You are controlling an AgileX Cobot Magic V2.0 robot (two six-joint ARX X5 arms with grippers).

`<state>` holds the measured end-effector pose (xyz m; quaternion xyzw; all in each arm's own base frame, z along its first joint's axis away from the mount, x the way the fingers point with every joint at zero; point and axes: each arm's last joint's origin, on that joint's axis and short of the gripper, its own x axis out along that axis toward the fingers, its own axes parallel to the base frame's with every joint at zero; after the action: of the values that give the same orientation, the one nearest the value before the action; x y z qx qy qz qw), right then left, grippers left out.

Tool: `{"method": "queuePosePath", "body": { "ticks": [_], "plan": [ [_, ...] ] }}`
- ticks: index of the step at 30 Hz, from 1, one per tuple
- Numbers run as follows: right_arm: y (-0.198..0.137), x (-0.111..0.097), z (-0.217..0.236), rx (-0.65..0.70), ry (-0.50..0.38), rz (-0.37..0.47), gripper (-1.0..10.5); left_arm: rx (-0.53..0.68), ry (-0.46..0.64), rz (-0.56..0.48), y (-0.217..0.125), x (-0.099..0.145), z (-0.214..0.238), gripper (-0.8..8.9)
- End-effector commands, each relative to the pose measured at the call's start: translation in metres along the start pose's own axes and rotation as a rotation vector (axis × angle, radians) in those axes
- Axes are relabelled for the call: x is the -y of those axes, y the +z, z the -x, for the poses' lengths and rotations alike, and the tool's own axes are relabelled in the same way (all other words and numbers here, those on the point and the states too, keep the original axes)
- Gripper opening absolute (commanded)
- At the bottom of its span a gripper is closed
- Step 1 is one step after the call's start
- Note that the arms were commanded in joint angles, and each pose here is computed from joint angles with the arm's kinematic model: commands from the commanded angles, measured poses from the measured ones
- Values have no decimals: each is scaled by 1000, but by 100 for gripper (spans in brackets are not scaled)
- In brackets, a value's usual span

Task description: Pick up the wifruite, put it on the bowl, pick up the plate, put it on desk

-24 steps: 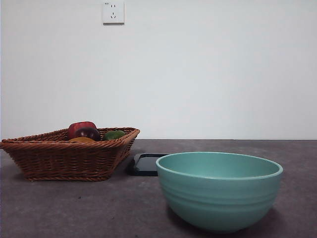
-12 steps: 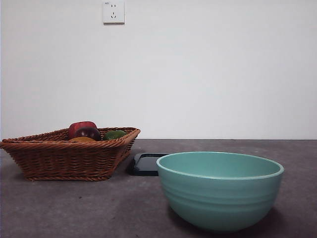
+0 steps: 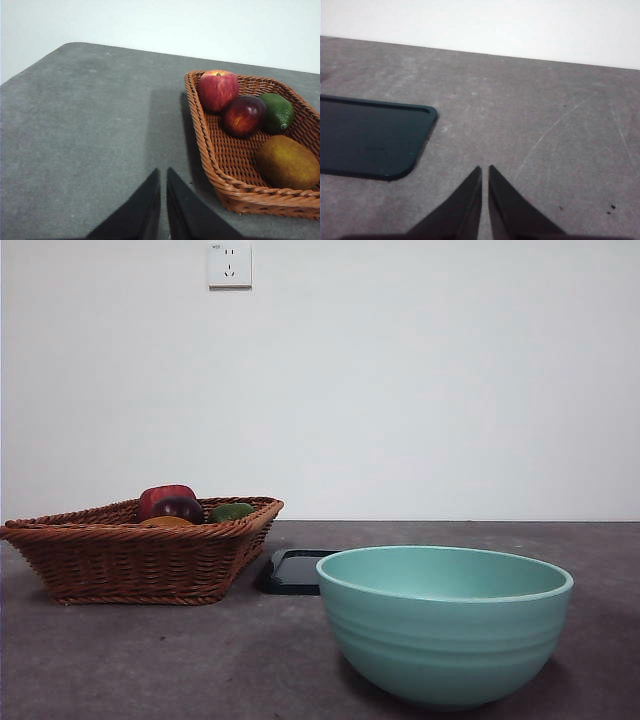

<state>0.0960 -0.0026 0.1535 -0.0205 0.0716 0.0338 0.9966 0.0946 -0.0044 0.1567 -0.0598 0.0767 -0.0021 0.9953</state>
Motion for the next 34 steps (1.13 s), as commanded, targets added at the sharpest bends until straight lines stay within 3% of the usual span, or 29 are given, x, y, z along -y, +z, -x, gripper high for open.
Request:
{"method": "queuePosePath", "body": {
  "ticks": [1, 7, 11, 19, 34],
  "plan": [
    [-1, 0, 0, 0, -10, 5, 17, -25, 5, -12, -7, -1, -2, 19],
    [-4, 1, 0, -33, -82, 3, 17, -25, 4, -12, -7, -1, -2, 19],
    [-4, 0, 0, -33, -85, -2, 17, -25, 4, -12, -7, -1, -2, 19],
    [-4, 1, 0, -27, -103, -117, 17, -25, 4, -12, -7, -1, -2, 19],
    [-1, 1, 0, 4, -103, -116, 17, -25, 4, -12, -7, -1, -2, 19]
  ]
}}
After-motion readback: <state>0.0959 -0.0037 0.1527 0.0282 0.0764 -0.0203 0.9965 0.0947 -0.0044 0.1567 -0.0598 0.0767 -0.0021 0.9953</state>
